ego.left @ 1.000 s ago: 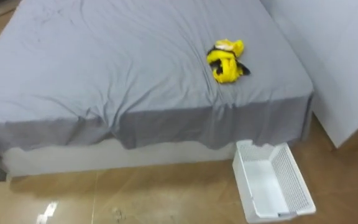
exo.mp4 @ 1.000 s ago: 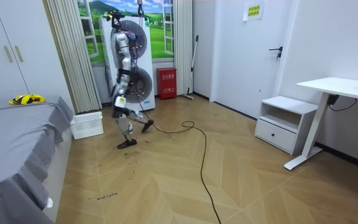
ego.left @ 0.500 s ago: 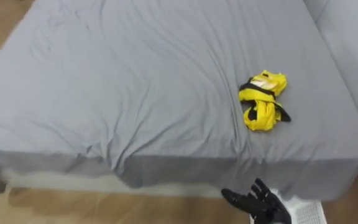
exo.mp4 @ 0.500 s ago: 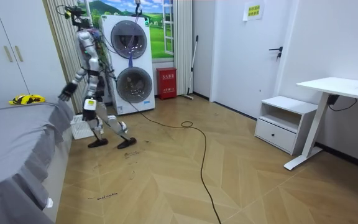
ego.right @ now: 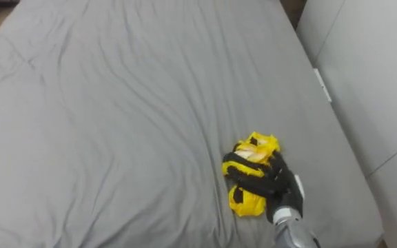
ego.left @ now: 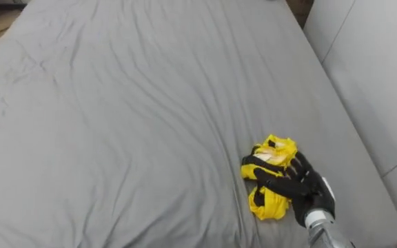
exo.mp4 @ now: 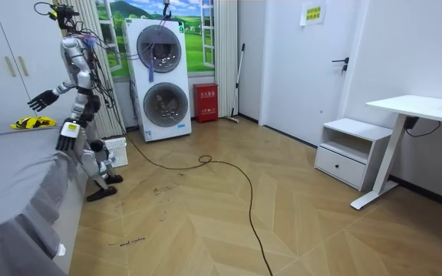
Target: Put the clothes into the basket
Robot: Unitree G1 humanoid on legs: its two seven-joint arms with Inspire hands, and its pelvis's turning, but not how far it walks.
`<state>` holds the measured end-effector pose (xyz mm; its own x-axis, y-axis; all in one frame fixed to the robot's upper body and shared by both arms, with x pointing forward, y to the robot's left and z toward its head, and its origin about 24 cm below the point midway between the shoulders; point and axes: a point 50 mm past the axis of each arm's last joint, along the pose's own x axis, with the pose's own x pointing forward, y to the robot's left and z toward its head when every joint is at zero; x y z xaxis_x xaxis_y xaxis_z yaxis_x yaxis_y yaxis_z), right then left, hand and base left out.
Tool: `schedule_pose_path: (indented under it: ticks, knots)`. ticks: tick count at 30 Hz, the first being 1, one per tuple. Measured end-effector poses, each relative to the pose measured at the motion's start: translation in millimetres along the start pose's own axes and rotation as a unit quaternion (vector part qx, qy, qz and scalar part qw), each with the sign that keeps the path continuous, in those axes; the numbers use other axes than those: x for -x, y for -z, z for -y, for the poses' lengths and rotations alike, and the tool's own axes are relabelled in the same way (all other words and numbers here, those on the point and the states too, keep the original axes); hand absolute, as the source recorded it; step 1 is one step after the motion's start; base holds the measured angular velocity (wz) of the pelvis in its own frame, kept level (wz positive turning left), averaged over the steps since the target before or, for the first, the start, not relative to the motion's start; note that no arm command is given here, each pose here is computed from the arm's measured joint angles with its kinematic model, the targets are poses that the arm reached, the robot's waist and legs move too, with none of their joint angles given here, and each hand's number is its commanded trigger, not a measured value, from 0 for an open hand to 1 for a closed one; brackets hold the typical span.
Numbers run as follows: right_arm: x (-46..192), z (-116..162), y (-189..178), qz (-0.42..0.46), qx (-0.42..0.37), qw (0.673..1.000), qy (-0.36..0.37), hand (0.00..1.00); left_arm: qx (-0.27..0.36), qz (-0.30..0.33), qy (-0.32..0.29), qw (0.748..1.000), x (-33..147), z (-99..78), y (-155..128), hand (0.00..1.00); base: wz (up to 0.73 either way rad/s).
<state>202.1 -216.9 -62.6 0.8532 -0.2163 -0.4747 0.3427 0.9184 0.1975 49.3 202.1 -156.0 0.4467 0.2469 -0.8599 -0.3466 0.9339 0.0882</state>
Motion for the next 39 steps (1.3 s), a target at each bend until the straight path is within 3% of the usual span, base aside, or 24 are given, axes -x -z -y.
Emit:
schedule_pose_path:
  ticks: [6, 17, 21, 27, 33, 39]
  knots:
    - [-1, 14, -43, 0.086, 0.008, 0.996, 0.036, 0.0, 0.013, -0.014, -0.007, 1.0, 4.7, -9.1, 11, 0.0, 0.03]
    - [-9, 7, -61, 0.121, 0.067, 0.989, 0.054, 0.0, 0.0, -0.016, 0.008, 1.0, -0.6, -3.6, 5, 0.0, 0.06]
    - [-24, 7, -66, 0.11, 0.079, 0.989, 0.062, 0.0, -0.02, -0.005, 0.01, 1.0, -4.3, -3.8, -4, 0.0, 0.03]
    - [-31, 11, -39, 0.046, 0.105, 0.992, 0.06, 0.0, -0.034, 0.01, 0.006, 0.999, -8.7, -7.9, -16, 0.0, -0.02]
    - [-32, 20, -4, -0.044, 0.145, 0.986, 0.072, 0.0, -0.039, -0.003, -0.018, 0.999, -14.5, -23.3, -24, 0.0, 0.06]
    - [-28, 26, 20, -0.103, 0.17, 0.978, 0.065, 0.0, -0.042, -0.014, -0.02, 0.999, -18.1, -22.8, -28, 0.0, 0.09]
